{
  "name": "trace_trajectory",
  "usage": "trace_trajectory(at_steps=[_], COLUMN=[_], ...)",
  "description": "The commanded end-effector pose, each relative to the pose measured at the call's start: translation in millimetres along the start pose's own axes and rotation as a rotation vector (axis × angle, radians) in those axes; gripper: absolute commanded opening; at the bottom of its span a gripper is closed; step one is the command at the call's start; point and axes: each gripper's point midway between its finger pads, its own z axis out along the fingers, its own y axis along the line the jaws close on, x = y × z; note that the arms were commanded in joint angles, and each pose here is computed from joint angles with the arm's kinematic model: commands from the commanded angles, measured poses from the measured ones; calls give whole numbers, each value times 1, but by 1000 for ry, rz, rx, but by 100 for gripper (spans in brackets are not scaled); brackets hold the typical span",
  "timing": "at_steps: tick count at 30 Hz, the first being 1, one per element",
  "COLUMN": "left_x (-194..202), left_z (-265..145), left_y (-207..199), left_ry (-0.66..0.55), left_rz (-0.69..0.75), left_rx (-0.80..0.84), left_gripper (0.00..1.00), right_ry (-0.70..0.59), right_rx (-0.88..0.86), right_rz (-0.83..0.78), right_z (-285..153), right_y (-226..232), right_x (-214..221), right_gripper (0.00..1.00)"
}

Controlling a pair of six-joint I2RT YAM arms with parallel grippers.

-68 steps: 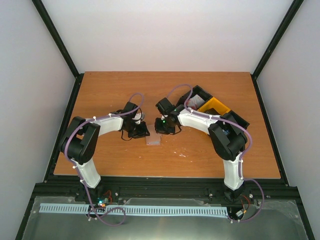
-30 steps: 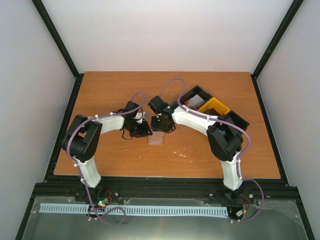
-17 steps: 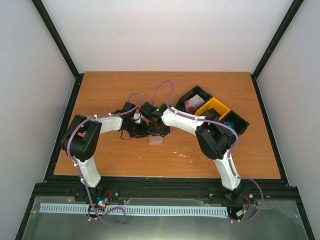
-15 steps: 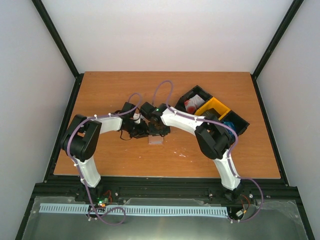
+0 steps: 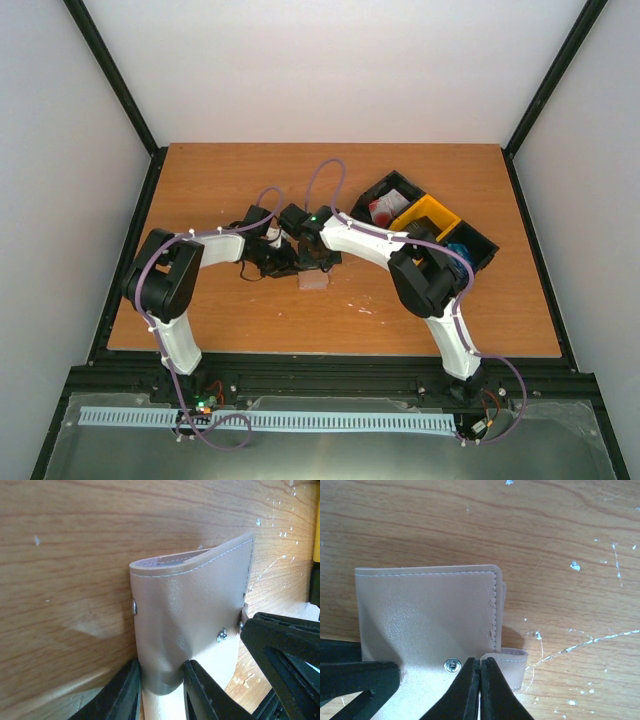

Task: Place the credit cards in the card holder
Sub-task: Close the card holder at the center of the board.

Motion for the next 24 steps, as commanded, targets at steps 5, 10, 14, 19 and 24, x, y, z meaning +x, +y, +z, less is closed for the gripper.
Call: trace_trajectory(at_steps=[5, 10, 14, 19, 24], left_x=[16, 15, 15, 15, 15], left_z=[11, 11, 11, 11, 11], left_y=[23, 23, 22, 23, 23], left_ry=[58, 59, 58, 60, 57], left_rz=[-58, -54, -50, -52, -51], left_rx=[-57, -57, -56, -57, -59], left_gripper=[26, 26, 26, 26, 26], right_ry=[-62, -62, -57, -19, -4], right_rx=[-38, -88, -140, -168, -176], right_rz=[26, 27, 30, 33, 38], right_z=[-16, -20, -20, -12, -6], right_y=[6, 14, 22, 25, 24], right_x=[-8, -9, -8, -3, 0], right_gripper=[3, 3, 3, 3, 3])
